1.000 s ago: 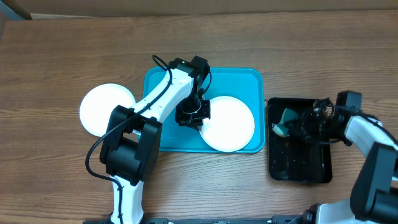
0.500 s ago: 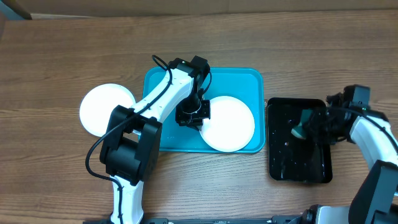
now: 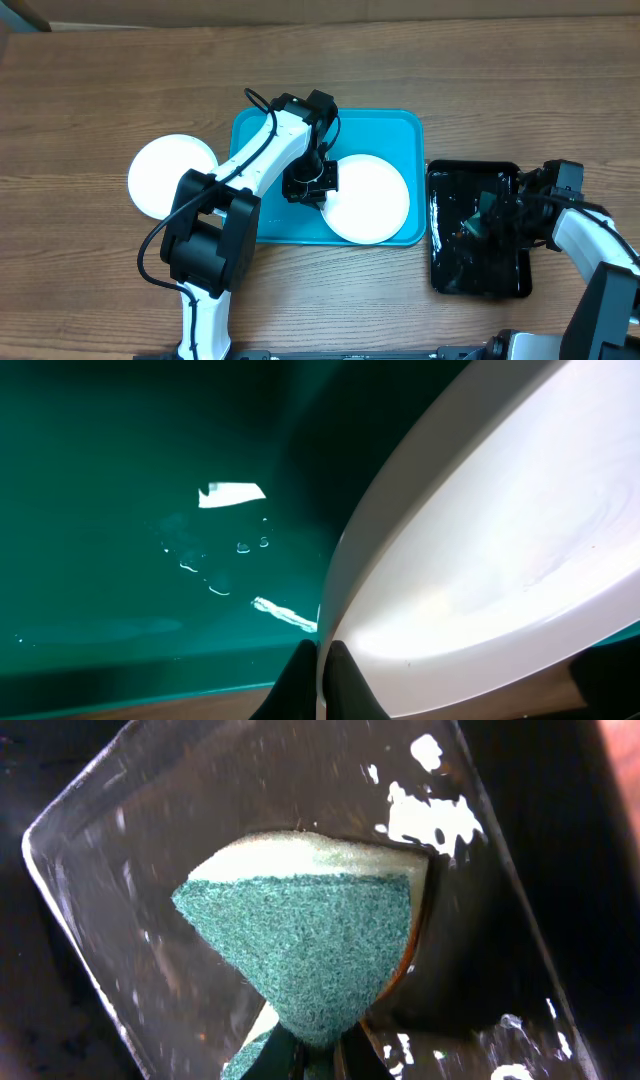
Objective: Clean dirty plates on tray and stack at the side
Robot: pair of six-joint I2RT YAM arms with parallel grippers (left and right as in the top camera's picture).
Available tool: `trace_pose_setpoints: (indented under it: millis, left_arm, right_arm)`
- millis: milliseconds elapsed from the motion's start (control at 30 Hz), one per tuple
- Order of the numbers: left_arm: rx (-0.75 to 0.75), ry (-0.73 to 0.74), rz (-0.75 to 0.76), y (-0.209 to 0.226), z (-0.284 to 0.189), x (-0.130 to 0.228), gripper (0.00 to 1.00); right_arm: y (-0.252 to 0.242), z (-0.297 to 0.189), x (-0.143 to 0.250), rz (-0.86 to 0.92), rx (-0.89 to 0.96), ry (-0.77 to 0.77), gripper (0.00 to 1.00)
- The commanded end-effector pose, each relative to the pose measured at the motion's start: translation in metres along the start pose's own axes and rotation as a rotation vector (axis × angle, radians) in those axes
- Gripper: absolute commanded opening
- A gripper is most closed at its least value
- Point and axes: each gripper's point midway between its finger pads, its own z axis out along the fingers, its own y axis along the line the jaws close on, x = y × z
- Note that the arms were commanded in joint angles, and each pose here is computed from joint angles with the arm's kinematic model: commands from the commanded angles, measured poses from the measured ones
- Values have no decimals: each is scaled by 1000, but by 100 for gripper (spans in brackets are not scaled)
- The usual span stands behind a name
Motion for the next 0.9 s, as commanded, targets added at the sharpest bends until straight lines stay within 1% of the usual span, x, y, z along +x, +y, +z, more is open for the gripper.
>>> trace_pose_setpoints:
  millis: [0,100,167,233,333,467,567,700,867]
  left_arm:
    - [1,-3,13,-2,-4,4,4]
    - [1,-2,13,-2,-4,4,4]
    - [1,-3,13,-2,-4,4,4]
    - [1,-3,13,-2,-4,4,4]
    - [1,-3,13,-2,-4,4,4]
    - [1,-3,13,-2,-4,4,4]
    - [1,-3,13,-2,-4,4,4]
    - [1,-2,13,-2,-4,4,4]
    - [1,-2,13,-2,-4,4,4]
  right_arm:
    - [11,-6,-3,-8,-25,38,4]
    - [35,-29,-20,-60,-87,39,4]
    - [55,-44,-28,-119,-163,39,4]
    - [72,-54,-33,-156,-233,34,4]
    - [84,-57,-31,-154,-305,45,4]
    - [80,-49,-20,-114,-320,76,4]
    - [74,-37,-10,-108,-323,87,4]
    - [70,-21,3,-112,-374,87,4]
    - [57,3,19,-13,-377,79,4]
